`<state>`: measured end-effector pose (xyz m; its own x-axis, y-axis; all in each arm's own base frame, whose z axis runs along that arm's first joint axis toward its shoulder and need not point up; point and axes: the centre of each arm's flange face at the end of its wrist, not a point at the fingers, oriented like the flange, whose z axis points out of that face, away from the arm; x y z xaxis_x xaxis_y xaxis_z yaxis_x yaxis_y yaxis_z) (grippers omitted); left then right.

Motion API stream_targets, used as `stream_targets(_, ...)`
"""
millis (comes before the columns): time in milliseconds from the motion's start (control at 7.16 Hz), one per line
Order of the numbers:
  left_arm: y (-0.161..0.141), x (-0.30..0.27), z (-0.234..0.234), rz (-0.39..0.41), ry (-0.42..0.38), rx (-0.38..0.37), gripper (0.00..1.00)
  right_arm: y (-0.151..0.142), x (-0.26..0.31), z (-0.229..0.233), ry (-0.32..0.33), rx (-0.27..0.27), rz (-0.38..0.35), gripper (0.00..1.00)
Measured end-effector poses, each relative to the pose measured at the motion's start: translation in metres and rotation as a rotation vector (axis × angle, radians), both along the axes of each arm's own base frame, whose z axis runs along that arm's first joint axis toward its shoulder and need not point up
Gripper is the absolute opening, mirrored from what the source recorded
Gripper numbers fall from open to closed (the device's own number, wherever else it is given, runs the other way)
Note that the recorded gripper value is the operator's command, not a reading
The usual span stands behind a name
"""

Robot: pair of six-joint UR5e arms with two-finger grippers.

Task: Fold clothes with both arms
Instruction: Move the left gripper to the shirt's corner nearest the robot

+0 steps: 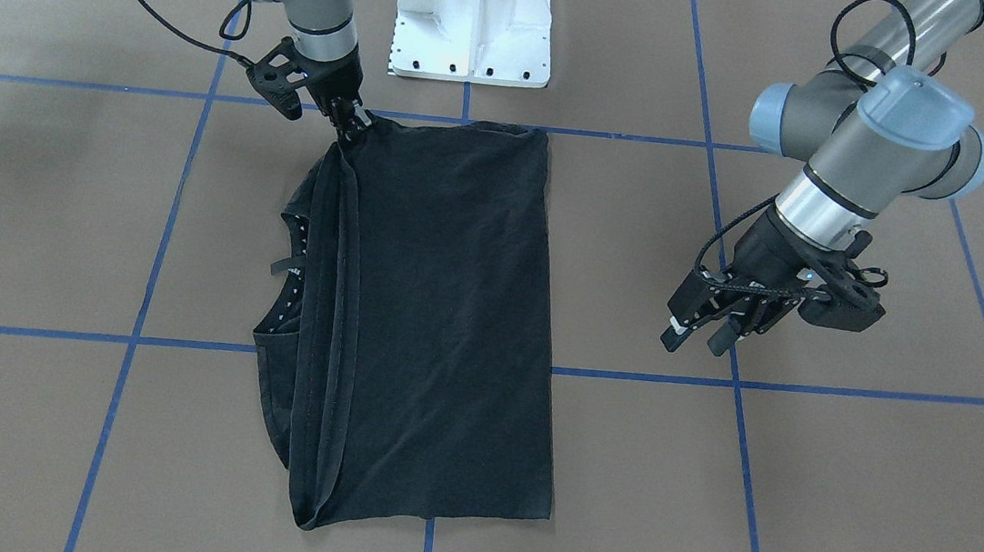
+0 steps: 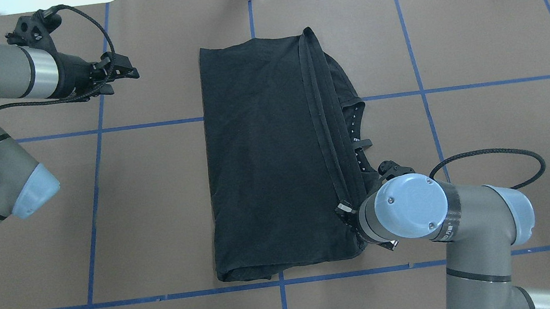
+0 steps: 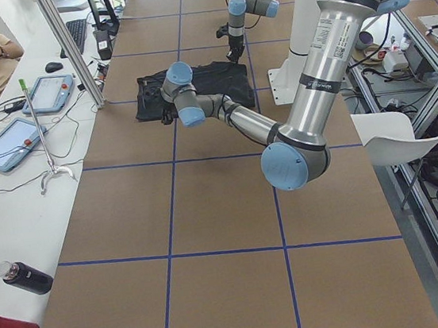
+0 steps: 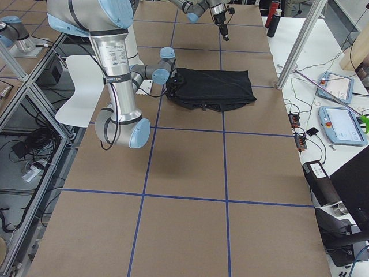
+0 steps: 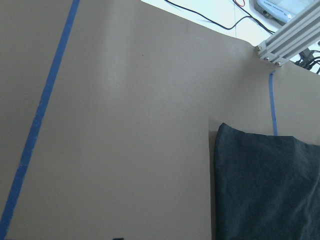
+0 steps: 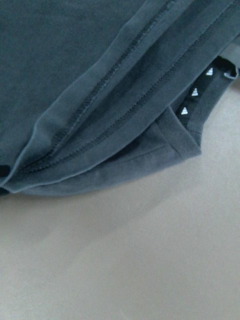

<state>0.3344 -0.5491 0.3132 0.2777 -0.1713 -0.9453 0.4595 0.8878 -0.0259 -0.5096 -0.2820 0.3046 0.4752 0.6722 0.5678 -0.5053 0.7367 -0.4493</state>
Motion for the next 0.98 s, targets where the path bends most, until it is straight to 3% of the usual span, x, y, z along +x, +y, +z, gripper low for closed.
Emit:
stream_targets(279,0.044,0.015,-0.025,-0.062,0.139,-0.147,0.76,0.003,0.008,-0.003,-0.016,-0.023,-0.022,0.0)
stream_targets(558,0.115,0.049,-0.036,-0.056,0.243,-0.299,0.72,0.004,0.014,-0.001,-0.023,-0.048,-0.04,0.0)
stream_targets(977,0.217,0.115,-0.019,-0.019,0.243,-0.401,0.72,0.003,0.017,-0.001,-0.026,-0.052,-0.041,0.0)
